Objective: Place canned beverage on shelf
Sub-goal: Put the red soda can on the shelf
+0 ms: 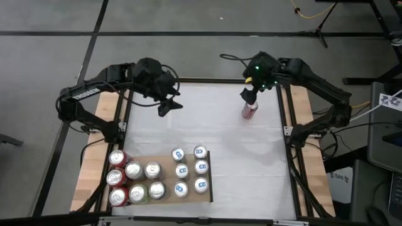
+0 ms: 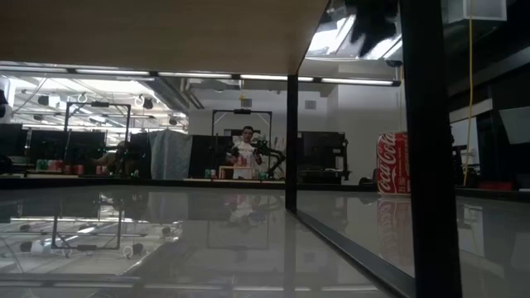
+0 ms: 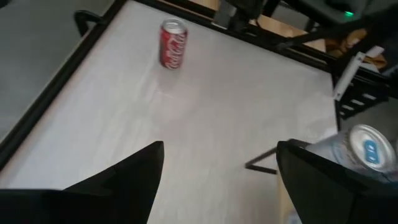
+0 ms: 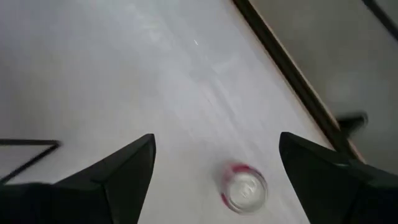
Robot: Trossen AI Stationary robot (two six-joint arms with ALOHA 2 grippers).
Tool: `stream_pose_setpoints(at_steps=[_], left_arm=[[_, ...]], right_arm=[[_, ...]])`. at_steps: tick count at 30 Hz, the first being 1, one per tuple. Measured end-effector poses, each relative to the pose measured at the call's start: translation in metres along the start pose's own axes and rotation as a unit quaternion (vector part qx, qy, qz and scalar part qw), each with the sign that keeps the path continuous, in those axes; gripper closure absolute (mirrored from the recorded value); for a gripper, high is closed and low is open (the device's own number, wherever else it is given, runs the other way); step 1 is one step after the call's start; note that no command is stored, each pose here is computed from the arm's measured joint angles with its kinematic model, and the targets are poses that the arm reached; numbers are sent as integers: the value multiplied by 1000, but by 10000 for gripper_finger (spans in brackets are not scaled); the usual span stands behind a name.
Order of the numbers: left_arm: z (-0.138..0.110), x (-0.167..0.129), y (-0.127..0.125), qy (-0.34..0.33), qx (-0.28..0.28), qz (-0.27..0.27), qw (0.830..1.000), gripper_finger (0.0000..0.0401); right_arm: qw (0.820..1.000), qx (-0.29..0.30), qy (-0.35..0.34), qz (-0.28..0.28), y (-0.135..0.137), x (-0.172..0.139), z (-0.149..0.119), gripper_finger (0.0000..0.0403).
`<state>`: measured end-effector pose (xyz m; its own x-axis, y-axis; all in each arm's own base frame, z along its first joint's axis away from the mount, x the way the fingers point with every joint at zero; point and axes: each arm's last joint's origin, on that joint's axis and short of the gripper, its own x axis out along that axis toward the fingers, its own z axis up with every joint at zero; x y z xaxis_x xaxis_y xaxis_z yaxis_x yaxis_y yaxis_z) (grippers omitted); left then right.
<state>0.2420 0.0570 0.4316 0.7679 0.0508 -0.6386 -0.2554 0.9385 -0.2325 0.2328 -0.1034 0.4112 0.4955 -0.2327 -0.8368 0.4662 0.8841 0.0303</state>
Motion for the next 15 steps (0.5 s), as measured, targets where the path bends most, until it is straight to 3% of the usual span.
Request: stream_pose_setpoints(at_steps=[6,15], left_arm=[[2,-2,11,-6,-15,18,1000,96],[3,-3,18,-9,-24,29,999,96]], right_arm=[[989,100,80,-79,-30,41,-25,72],[983,111,120,-85,-37,92,-52,72]])
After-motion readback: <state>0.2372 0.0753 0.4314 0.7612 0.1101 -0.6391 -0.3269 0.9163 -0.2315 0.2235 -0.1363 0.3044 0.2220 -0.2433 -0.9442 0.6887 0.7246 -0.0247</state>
